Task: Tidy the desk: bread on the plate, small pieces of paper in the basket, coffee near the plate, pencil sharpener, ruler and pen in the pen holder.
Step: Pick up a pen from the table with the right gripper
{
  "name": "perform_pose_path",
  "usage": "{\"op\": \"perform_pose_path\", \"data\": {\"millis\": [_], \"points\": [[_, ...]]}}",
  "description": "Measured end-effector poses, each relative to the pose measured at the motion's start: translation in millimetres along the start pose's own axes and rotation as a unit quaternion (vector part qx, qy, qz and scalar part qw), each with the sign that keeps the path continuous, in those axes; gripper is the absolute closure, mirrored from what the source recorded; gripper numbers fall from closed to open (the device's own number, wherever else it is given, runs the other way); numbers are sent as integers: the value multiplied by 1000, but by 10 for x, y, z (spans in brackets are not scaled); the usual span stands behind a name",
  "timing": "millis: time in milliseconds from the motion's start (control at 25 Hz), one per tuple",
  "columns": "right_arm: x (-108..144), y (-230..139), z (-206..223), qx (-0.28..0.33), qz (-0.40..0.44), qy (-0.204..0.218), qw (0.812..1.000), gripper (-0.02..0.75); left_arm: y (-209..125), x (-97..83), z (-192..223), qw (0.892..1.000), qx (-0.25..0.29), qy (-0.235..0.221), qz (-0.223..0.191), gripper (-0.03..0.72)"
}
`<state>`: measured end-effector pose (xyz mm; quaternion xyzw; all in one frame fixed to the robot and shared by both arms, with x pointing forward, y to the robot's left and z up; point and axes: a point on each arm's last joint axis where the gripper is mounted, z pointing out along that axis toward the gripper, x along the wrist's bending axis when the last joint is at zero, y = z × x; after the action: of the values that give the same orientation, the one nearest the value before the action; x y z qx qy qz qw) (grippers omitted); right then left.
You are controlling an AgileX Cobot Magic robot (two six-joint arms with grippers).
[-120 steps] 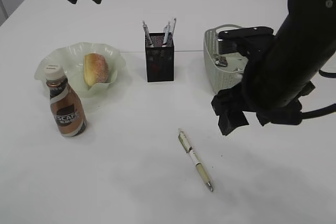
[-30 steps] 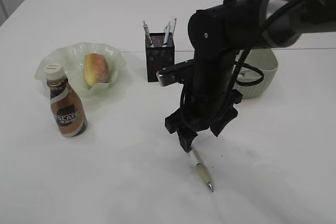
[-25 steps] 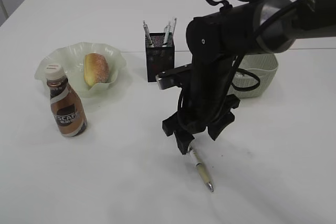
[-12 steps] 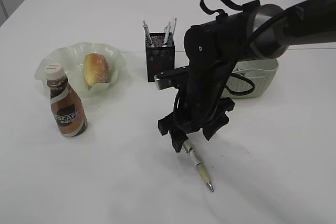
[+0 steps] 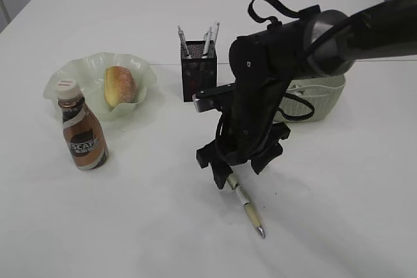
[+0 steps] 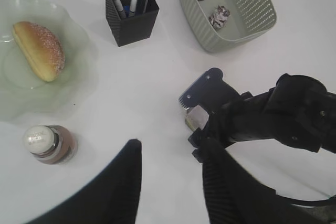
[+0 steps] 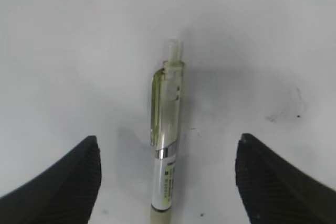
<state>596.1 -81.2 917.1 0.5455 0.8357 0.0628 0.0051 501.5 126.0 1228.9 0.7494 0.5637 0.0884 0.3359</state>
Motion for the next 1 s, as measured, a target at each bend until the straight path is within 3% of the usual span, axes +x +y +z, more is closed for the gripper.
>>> {"op": "perform_pose_path", "data": {"millis": [1000], "points": [[14,67,84,81,0,-5,997,156,-4,-15,0,1000,2,-8,-3,398]]}}
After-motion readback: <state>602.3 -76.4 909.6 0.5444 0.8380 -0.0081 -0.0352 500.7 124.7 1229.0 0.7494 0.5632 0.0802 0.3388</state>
